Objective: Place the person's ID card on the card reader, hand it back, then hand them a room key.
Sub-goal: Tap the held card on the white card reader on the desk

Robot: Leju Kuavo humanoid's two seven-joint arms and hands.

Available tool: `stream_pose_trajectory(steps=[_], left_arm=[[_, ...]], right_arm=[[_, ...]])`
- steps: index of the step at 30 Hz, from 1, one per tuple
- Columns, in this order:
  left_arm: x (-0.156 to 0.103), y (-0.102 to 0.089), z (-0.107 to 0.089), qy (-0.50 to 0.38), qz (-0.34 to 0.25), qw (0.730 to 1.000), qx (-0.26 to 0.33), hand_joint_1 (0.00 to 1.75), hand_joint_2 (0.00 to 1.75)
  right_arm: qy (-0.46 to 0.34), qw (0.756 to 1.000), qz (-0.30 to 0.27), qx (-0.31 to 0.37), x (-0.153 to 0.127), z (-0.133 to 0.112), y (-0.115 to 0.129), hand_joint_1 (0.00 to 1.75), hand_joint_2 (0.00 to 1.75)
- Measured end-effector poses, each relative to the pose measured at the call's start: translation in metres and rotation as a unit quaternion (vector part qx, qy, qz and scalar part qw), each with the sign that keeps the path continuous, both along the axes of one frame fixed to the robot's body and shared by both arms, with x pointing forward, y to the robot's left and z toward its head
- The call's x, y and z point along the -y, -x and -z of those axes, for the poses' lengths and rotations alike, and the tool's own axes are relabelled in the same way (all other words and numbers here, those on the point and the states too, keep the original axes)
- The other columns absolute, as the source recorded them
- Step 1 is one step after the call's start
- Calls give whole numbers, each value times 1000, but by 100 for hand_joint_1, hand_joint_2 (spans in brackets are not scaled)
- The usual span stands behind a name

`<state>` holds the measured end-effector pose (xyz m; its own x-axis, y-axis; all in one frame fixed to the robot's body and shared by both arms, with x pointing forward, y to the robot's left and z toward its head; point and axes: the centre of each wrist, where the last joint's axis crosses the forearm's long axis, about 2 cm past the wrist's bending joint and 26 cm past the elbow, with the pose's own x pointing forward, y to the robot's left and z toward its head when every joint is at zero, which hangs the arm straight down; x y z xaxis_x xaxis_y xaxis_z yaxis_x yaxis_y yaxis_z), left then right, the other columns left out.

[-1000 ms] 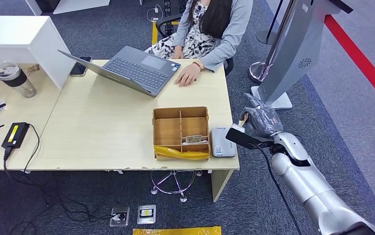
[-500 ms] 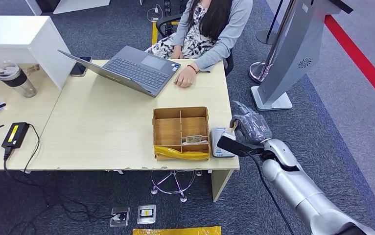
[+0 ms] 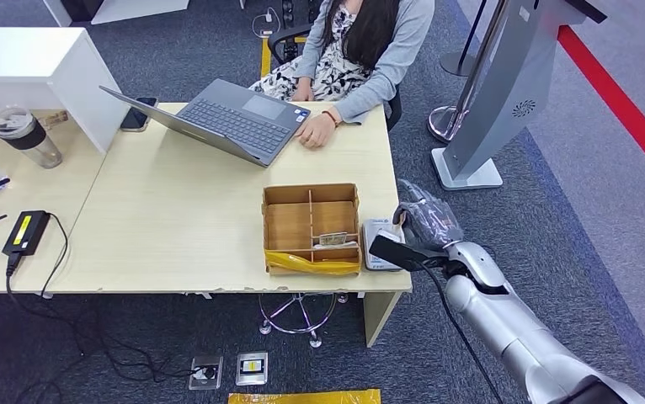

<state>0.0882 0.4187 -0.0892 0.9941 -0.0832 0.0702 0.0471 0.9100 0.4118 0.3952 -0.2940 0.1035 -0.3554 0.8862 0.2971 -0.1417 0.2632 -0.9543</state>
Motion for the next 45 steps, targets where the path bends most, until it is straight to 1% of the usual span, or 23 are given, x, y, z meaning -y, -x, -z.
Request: stream_pose_trajectory(steps=[8, 12, 18, 26, 36, 45], left_arm=[[0, 0, 0, 0, 10, 1000, 7, 0, 0], [0, 0, 0, 1, 12, 1000, 10, 0, 0], [0, -1, 0, 6, 14, 1000, 12, 0, 0], [0, -1, 0, 7, 12, 1000, 10, 0, 0], [0, -1, 0, 6, 10, 1000, 10, 0, 0], [0, 0, 0, 4, 5, 1000, 6, 0, 0]], right_arm=[[27, 1000, -7, -6, -4, 3, 2, 175, 175], [36, 999, -21, -1, -18, 7, 8, 175, 175], [27, 999, -47, 3, -42, 11, 16, 175, 175], [23, 998, -66, 0, -60, 13, 20, 175, 175], [19, 998, -65, -14, -61, 11, 18, 175, 175], [35, 998, -58, 9, -49, -12, -2, 175, 175]])
